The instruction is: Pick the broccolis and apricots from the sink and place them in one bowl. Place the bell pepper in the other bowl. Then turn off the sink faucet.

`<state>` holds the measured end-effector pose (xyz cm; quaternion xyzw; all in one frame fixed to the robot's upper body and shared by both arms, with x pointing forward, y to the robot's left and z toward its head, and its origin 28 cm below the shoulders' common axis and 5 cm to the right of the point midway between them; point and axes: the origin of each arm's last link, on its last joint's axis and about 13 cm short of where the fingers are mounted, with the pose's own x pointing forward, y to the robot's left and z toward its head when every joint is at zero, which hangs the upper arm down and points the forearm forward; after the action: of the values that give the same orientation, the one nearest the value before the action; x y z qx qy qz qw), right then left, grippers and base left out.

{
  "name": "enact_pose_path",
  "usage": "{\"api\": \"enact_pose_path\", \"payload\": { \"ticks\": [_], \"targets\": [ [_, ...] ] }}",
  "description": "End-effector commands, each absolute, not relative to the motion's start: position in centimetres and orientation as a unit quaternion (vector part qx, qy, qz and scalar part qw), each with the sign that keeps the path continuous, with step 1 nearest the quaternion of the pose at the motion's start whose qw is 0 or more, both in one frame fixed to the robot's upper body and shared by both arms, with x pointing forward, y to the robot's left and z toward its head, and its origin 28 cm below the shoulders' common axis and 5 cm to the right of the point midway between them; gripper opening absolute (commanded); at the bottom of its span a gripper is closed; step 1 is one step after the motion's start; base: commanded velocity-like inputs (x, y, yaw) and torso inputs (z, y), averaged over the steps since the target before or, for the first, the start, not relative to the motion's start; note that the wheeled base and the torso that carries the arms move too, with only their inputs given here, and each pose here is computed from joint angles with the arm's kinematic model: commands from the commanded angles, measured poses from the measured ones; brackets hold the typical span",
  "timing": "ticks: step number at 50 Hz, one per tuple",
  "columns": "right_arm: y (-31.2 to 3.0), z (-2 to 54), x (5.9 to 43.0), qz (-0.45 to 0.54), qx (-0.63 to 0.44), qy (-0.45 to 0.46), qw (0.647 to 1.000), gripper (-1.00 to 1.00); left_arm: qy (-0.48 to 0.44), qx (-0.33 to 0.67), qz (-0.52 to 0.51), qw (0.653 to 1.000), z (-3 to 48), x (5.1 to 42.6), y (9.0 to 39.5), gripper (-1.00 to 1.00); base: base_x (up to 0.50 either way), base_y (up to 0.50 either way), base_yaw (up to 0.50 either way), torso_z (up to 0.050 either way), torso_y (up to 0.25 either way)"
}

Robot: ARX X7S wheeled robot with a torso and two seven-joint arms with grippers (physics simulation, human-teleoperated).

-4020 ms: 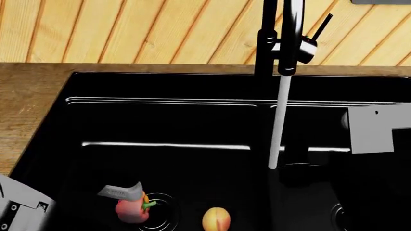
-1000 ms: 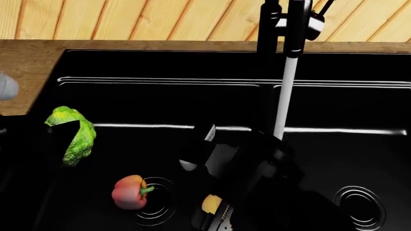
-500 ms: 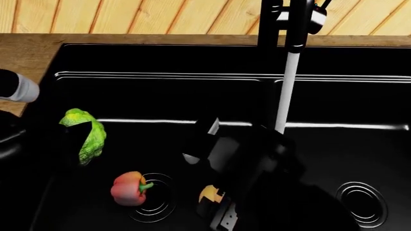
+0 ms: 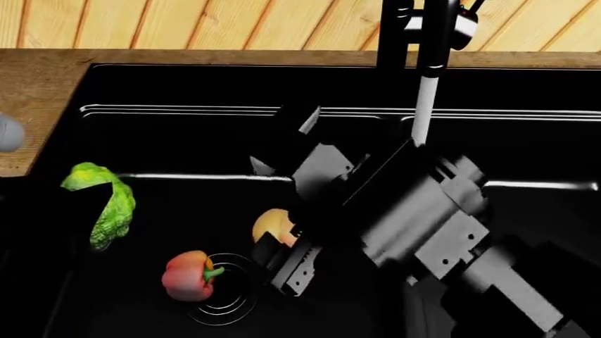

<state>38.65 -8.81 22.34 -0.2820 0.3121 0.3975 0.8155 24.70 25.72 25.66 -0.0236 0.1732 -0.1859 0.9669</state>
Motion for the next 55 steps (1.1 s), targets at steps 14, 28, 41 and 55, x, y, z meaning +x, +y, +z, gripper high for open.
{"api": "enact_pose_path", "payload": {
  "ticks": [14, 28, 41, 55],
  "targets": [
    [-13.9, 25.3, 26.7, 0.242, -0.125, 0.096, 0.958, -1.00, 0.151, -0.031, -0.189, 0.970, 25.8, 24.4, 25.5, -1.00, 0.00, 0.00, 0.00, 0.000, 0.000],
    [-15.6, 23.9, 23.0, 0.188, -0.082, 0.056, 0.977, -1.00, 0.157, -0.034, -0.185, 0.970, 24.8, 24.2, 25.3, -1.00, 0.00, 0.00, 0.00, 0.000, 0.000],
    [-15.9, 23.6, 22.8, 0.179, -0.083, 0.061, 0.978, -1.00, 0.151, -0.033, -0.187, 0.970, 25.0, 23.9, 25.3, -1.00, 0.00, 0.00, 0.00, 0.000, 0.000],
    [-16.0, 23.3, 22.8, 0.173, -0.077, 0.067, 0.980, -1.00, 0.137, -0.032, -0.202, 0.969, 25.2, 23.5, 25.3, -1.00, 0.00, 0.00, 0.00, 0.000, 0.061]
  ]
}}
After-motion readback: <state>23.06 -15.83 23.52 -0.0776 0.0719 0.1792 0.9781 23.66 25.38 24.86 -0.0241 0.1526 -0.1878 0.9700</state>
